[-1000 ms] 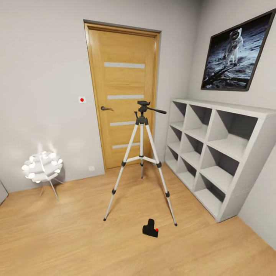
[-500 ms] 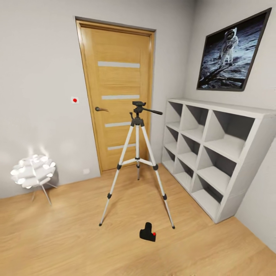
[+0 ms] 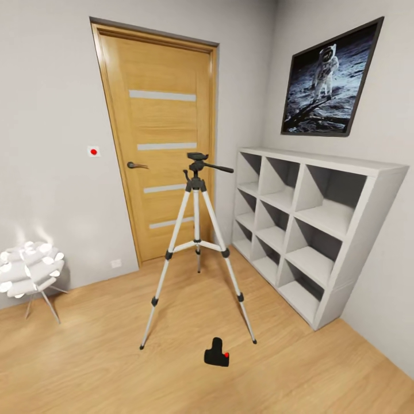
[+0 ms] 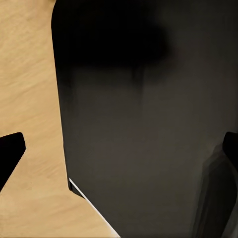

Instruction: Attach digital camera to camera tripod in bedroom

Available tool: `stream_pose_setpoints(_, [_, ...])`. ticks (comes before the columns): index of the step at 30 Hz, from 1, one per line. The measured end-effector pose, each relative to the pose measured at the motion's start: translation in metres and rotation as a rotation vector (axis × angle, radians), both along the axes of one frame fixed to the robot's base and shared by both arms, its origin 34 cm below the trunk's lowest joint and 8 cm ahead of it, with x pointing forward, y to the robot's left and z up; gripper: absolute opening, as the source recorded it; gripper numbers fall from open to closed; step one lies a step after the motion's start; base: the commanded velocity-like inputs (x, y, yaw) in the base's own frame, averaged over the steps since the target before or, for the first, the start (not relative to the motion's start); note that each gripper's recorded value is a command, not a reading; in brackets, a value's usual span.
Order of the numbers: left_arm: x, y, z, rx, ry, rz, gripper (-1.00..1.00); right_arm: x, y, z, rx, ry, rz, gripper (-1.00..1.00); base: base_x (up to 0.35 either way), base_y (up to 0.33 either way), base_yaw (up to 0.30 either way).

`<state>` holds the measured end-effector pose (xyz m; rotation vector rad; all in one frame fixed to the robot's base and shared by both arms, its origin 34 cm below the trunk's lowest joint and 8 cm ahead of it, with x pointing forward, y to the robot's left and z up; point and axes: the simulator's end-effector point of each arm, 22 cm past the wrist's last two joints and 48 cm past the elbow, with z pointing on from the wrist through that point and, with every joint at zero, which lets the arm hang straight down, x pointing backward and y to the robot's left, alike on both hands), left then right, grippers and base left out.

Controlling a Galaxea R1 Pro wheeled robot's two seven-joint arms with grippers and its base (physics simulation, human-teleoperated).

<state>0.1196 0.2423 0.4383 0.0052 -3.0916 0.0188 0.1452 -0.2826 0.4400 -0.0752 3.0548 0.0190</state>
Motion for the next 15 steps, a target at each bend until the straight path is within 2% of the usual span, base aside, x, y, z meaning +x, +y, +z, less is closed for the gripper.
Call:
stream_pose_setpoints(7, [0.000,0.004,0.000,0.006,0.000,0.000,1.00,0.000,0.000,0.000,0.000,0.000,0.001,1.00,0.122,0.069,-0.004])
stream_pose_setpoints(8, [0.000,0.020,0.000,0.027,-0.001,0.000,1.00,0.000,0.000,0.000,-0.001,0.000,0.001,1.00,0.197,0.089,0.000])
stream_pose_setpoints(9, [0.001,0.027,0.000,0.036,-0.001,0.000,1.00,0.000,0.000,0.000,0.000,0.000,0.001,1.00,0.216,0.102,0.000])
stream_pose_setpoints(15, [0.001,0.036,0.000,0.047,-0.002,0.000,1.00,0.000,0.000,0.000,-0.001,0.000,0.001,1.00,0.251,0.093,0.000])
